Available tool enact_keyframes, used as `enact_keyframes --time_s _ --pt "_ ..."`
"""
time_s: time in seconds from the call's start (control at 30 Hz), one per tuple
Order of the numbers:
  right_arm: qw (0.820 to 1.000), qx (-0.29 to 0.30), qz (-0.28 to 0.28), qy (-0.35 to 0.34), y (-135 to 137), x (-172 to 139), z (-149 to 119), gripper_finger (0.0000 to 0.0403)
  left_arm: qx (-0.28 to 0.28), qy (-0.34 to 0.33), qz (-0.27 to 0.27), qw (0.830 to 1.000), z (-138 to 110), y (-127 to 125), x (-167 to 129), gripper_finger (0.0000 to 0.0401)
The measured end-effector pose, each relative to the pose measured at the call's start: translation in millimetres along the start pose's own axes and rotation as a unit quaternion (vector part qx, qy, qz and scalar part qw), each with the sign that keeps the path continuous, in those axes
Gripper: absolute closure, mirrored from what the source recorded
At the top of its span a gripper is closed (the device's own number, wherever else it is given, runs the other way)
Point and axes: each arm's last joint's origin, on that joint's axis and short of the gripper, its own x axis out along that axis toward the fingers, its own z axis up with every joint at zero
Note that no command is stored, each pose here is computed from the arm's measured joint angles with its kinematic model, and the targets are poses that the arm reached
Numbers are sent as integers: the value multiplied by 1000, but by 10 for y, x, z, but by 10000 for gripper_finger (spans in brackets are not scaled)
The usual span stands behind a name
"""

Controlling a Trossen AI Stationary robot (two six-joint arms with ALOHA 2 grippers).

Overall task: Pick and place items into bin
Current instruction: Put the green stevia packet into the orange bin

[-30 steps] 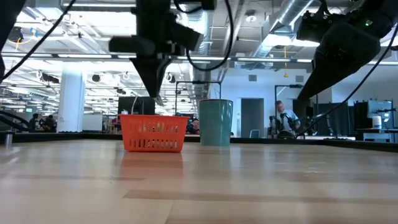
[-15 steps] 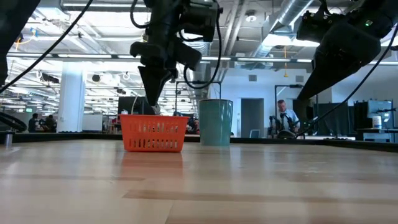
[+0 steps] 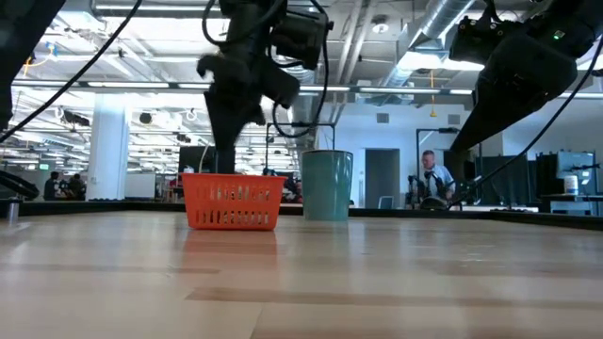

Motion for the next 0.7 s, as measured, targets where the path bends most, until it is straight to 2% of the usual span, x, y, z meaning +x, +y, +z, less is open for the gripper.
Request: enact_keyframes --time_s 0.13,0.2,0.4,0.6,0.7 --pt "1000 0 0 0 0 0 0 327 -36 62 -21 997 -126 -33 -116 269" --pt "1000 0 0 0 0 0 0 327 -56 71 -20 996 -177 -54 -203 268" --pt "1000 0 -2 -1 -1 0 1 327 -56 8 -42 997 -423 -240 -582 270" --pt "1000 -2 -4 1 -5 0 -4 327 -70 -80 51 993 -783 -505 -965 271" --pt "1000 -2 -14 -5 -11 1 -2 327 -72 -124 74 987 -975 -701 -1025 271"
